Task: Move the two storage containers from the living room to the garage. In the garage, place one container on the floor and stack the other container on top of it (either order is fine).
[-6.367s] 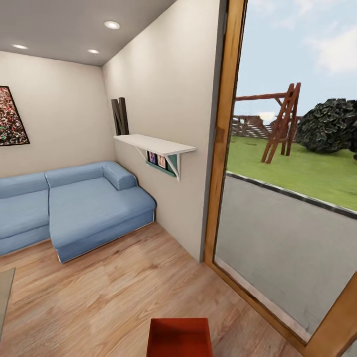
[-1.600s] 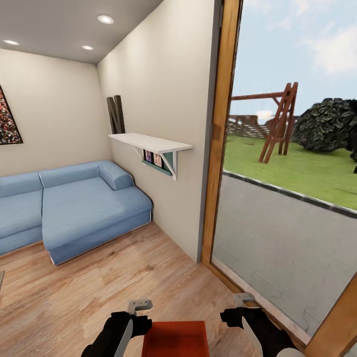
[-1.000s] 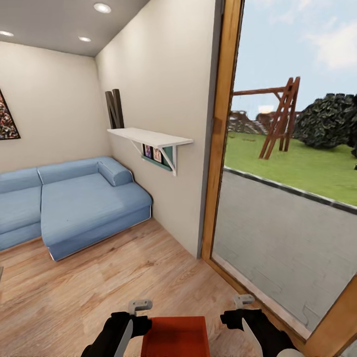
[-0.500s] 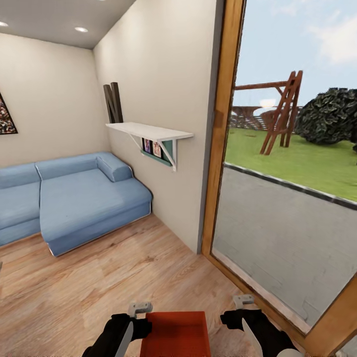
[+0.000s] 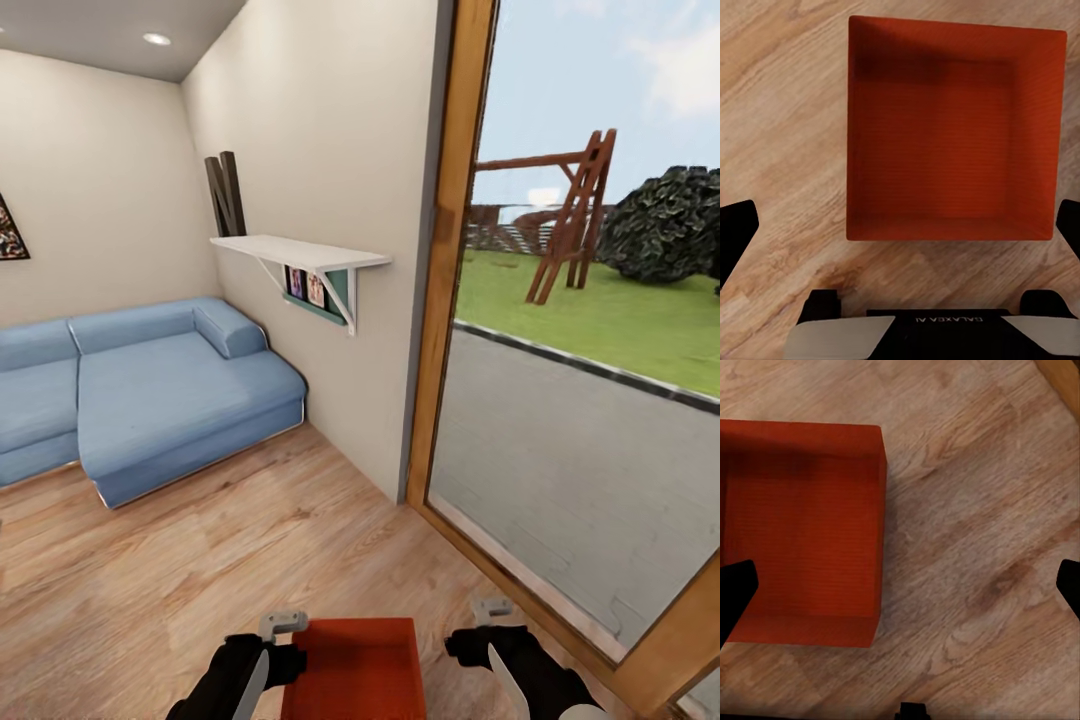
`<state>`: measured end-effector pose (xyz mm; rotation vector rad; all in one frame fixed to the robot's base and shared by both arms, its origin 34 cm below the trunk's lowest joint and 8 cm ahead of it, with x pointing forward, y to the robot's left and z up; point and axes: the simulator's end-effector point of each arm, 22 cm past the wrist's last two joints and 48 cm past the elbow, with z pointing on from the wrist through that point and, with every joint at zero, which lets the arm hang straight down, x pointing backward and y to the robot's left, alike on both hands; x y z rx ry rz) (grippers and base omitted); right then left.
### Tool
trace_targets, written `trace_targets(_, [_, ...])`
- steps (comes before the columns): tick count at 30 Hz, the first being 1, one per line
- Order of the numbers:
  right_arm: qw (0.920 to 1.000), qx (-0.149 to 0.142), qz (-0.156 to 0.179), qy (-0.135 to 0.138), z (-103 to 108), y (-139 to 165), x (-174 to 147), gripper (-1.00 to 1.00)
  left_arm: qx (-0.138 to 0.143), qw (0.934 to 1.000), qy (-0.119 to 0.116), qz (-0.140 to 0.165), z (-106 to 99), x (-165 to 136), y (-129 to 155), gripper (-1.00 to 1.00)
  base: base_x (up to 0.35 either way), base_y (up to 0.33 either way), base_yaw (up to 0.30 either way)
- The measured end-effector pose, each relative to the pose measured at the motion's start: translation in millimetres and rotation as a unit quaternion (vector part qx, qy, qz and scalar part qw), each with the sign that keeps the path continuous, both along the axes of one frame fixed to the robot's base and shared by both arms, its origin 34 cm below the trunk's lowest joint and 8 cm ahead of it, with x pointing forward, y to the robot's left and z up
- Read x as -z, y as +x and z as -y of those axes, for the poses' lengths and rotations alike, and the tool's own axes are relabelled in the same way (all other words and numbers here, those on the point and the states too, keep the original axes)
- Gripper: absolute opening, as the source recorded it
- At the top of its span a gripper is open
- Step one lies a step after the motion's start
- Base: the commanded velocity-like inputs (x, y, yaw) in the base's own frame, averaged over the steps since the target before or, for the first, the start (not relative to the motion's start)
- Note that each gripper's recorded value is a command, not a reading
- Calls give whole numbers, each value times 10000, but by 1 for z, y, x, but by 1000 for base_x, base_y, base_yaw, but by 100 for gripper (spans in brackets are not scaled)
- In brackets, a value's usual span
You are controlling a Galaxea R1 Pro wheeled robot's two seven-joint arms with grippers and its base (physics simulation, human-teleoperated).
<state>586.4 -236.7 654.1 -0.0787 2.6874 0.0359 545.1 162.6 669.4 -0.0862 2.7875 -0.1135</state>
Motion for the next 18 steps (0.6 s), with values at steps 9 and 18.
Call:
trace_targets(9, [9999,-4,-149,4,-1,-8,23,100,3,10000,12,-82,0,18,-3,100,0,0,0])
trace_targets(18, [9997,-3,-239,13,-1,-13,43,100,-69,9996,247,-132,-15,39,-5,100,0,0,0])
